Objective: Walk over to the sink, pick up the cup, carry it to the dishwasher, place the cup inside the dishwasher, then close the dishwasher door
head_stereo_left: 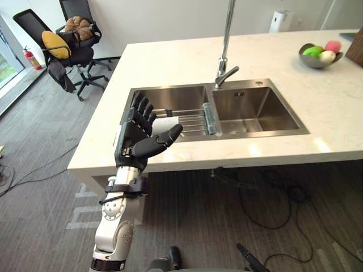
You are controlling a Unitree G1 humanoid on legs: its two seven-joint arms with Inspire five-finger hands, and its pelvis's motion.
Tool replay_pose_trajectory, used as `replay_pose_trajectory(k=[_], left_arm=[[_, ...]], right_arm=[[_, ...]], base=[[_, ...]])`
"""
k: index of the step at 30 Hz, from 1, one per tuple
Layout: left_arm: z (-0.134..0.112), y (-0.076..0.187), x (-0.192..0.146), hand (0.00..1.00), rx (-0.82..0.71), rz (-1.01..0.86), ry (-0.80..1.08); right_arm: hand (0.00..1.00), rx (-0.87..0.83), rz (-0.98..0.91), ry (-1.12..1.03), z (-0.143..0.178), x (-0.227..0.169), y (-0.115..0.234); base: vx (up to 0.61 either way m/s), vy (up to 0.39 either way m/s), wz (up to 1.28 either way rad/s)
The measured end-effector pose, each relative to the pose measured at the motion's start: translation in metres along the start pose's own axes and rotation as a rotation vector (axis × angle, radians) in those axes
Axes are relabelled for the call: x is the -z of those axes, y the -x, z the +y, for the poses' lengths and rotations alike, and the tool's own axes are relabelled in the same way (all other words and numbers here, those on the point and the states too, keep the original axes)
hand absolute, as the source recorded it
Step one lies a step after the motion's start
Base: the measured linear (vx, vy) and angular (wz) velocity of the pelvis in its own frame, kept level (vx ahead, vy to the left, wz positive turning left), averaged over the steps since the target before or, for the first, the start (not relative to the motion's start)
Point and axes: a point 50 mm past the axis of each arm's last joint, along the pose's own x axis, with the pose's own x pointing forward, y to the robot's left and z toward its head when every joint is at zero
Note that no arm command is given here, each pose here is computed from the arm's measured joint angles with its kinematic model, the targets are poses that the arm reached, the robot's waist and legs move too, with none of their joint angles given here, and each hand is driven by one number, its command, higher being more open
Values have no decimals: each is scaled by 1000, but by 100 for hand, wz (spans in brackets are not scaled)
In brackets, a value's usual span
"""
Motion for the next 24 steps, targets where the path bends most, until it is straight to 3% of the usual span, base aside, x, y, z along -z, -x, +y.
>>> replay_pose_trajectory(k=[5, 11, 14, 19, 24], left_arm=[[-7, 5, 3, 100, 30, 13, 63], [-27, 8, -16, 100, 125, -74, -25], [-25, 8, -16, 100, 114, -81, -36], [-18, -2, 0, 100, 136, 6, -139], [-33, 6, 22, 100, 164, 81, -94]], right_arm=[[100, -1, 47, 132, 5, -5, -2], [100, 12, -19, 66, 12, -18, -4], [100, 2, -38, 73, 17, -24, -5], [100, -38, -8, 50, 32, -11, -8], [100, 45, 40, 55, 11, -14, -5]], base=[[111, -29, 2], [189, 42, 52], [196, -42, 53], [229, -268, 75], [222, -261, 9]])
